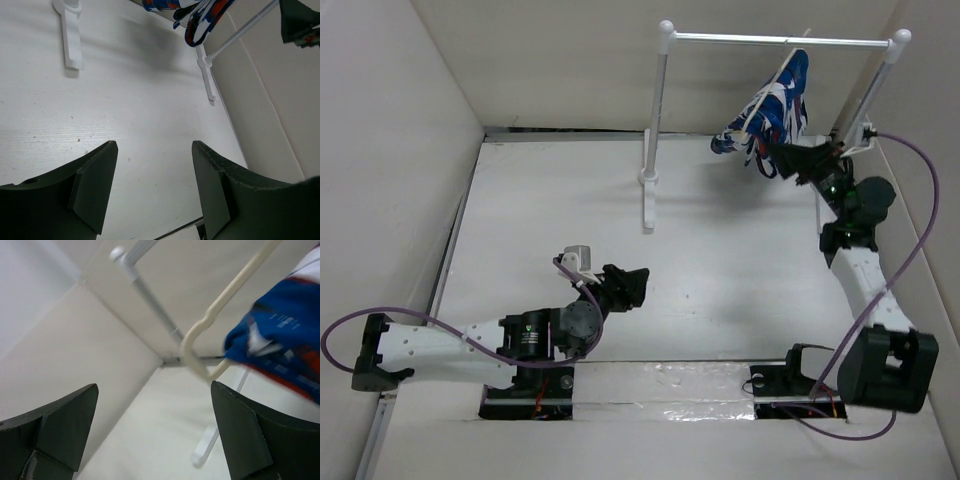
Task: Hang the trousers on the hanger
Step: Reset both arms
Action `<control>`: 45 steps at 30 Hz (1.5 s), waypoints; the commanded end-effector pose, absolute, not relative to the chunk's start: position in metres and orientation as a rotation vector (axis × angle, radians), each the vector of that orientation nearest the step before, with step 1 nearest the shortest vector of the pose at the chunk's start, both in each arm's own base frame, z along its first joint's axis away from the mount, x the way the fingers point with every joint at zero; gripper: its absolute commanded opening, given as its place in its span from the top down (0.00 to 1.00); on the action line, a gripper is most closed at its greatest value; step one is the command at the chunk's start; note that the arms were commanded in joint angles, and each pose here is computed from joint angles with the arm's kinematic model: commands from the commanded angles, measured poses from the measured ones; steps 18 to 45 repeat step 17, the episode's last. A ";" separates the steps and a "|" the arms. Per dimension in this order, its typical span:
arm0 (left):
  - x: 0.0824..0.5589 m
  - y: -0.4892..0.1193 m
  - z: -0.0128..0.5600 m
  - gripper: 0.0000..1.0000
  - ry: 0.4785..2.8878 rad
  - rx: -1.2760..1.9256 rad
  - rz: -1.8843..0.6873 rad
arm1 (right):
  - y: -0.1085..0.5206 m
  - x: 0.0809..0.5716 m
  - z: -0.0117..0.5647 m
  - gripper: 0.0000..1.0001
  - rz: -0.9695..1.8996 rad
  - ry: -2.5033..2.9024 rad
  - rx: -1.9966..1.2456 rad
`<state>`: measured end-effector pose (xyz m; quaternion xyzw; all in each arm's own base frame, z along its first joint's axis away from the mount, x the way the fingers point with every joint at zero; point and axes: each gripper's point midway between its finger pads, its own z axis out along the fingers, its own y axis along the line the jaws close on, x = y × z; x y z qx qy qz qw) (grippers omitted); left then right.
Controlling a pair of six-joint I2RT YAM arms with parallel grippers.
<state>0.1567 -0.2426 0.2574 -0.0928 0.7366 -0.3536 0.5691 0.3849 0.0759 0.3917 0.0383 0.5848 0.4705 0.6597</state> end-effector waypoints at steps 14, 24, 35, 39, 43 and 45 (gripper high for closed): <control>0.166 -0.242 0.255 0.44 1.693 -0.229 -0.758 | 0.130 0.254 0.308 0.00 0.745 1.425 -0.321; 0.166 -0.248 0.254 0.44 1.703 -0.197 -0.726 | 0.129 0.250 0.302 0.00 0.731 1.453 -0.332; 0.166 -0.248 0.254 0.44 1.703 -0.197 -0.726 | 0.129 0.250 0.302 0.00 0.731 1.453 -0.332; 0.166 -0.248 0.254 0.44 1.703 -0.197 -0.726 | 0.129 0.250 0.302 0.00 0.731 1.453 -0.332; 0.166 -0.248 0.254 0.44 1.703 -0.197 -0.726 | 0.129 0.250 0.302 0.00 0.731 1.453 -0.332; 0.166 -0.248 0.254 0.44 1.703 -0.197 -0.726 | 0.129 0.250 0.302 0.00 0.731 1.453 -0.332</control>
